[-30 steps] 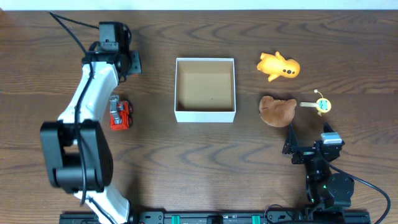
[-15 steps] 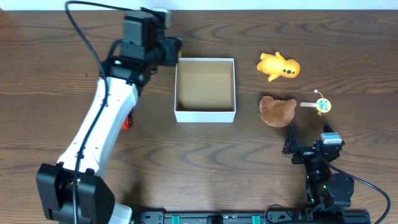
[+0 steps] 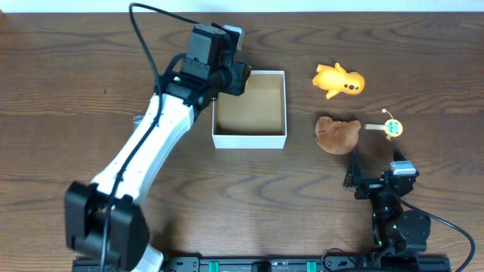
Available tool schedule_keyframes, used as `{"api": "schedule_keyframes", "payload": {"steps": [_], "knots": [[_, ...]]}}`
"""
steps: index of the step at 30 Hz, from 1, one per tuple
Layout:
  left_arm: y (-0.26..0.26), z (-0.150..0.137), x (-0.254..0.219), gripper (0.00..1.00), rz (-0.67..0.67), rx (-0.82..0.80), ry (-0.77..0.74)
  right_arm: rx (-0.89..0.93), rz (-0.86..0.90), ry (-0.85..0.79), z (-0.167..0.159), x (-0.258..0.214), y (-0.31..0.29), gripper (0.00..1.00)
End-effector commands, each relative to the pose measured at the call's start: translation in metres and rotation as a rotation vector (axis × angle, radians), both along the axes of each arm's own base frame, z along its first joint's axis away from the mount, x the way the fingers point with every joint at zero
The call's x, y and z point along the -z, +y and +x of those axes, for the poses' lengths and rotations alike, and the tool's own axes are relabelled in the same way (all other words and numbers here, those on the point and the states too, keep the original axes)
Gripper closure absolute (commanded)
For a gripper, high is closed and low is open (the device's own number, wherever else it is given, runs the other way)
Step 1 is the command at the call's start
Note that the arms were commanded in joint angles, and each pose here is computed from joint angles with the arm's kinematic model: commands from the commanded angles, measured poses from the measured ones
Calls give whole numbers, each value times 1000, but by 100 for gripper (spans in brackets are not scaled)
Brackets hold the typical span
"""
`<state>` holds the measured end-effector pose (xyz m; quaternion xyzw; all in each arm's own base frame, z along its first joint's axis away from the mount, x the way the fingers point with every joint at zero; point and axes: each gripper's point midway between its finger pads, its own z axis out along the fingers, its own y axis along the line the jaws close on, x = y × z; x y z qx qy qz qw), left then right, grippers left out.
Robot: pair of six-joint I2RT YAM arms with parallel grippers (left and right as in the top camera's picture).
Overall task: Pack container
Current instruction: 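Lift the cube with the left gripper and carry it over the box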
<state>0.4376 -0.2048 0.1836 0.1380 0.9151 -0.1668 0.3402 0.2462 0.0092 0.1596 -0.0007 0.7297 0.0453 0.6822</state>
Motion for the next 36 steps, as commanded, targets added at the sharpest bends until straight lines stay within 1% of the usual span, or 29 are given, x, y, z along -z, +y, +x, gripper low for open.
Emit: {"api": "schedule_keyframes", "payload": {"steps": [1,3,6,8,14,28,36], "knots": [[-2,3,30,60,15,-4,65,4,-12,-2,0,0,-1,1],[-1,6,45,62,32,-12,86,4,-12,-2,0,0,-1,1],[9,12,62,69,65,-94,115,4,-12,-2,0,0,-1,1],[14,14,68,70,83,-119,121,4,-12,-2,0,0,-1,1],[27,19,70,70,145,-173,98,4,-12,-2,0,0,-1,1],[27,16,107,70,183,-167,173,4,-12,-2,0,0,-1,1],[25,23,114,69,178,-169,159,4,-12,-2,0,0,-1,1]]}}
